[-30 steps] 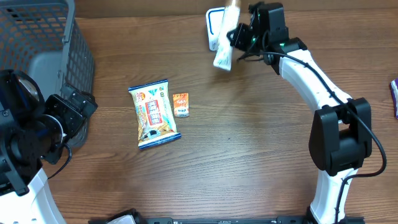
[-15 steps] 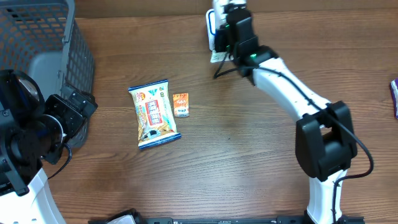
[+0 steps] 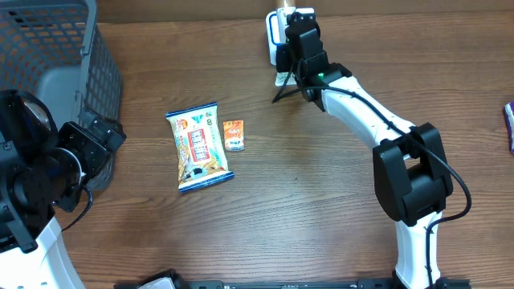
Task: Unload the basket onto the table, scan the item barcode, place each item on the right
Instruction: 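Hold the tube in front of the scanner window, then carry the tube off to the right side and release it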
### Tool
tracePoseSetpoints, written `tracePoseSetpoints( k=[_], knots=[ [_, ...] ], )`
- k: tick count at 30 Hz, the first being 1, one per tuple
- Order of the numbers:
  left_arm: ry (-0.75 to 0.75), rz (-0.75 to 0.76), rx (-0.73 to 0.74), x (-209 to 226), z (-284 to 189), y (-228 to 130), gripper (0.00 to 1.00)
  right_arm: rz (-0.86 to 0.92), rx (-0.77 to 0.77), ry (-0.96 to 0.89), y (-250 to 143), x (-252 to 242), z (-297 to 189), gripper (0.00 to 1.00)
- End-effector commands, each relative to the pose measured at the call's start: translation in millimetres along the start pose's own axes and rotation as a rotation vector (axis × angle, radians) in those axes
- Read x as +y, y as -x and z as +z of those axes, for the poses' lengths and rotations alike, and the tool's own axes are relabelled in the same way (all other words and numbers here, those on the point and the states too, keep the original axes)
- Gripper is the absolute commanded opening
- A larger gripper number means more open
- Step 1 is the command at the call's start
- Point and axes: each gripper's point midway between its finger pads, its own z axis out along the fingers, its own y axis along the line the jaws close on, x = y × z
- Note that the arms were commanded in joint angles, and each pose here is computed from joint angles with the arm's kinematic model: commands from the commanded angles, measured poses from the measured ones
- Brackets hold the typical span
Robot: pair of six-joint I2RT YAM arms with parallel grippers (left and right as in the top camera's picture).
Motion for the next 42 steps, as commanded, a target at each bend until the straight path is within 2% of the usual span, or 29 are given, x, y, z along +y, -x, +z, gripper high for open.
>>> tracePoseSetpoints(
  k=[1, 7, 11, 15, 19, 21, 27, 28, 33, 42],
  knots=[
    [-0.003, 0.005, -0.008, 0.7, -1.9, 0.8, 1.0, 0.029, -0.09, 0.009, 39.9, 5.8, -15.8, 0.04],
    [-0.003, 0.005, -0.008, 0.7, -1.9, 0.8, 1.0, 0.102, -0.163, -0.018, 101.7, -18.3, -53.8, 0.04],
    [-0.003, 0.005, -0.008, 0.7, -1.9, 0.8, 1.0, 0.265, -0.177, -0.112, 139.7, -79.0, -88.7, 0.04],
    [-0.003, 0.005, -0.008, 0.6, -1.9, 0.7, 1.0, 0.419, -0.138, -0.262, 143.8, -168.0, -120.7, 0.04],
    [-0.003, 0.005, -0.008, 0.7, -1.9, 0.8, 1.0, 0.598, -0.04, -0.47, 109.4, -275.0, -150.4, 0.04],
    [-0.003, 0.005, -0.008, 0.7, -1.9, 0.8, 1.0, 0.697, 0.031, -0.592, 79.1, -331.1, -170.5, 0.04],
    [-0.002, 0.005, -0.008, 0.7, -1.9, 0.7, 1.0, 0.919, 0.182, -0.855, -0.6, -451.5, -231.1, 0.04],
    [-0.003, 0.005, -0.008, 0.7, -1.9, 0.8, 1.0, 0.974, 0.222, -0.912, -24.4, -477.1, -246.2, 0.04],
    [-0.003, 0.005, -0.008, 0.7, -1.9, 0.8, 1.0, 1.131, 0.336, -1.037, -98.9, -533.0, -281.4, 0.04],
    [-0.003, 0.005, -0.008, 0.6, -1.9, 0.7, 1.0, 1.227, 0.389, -1.171, -151.9, -565.2, -327.0, 0.04]
  ],
)
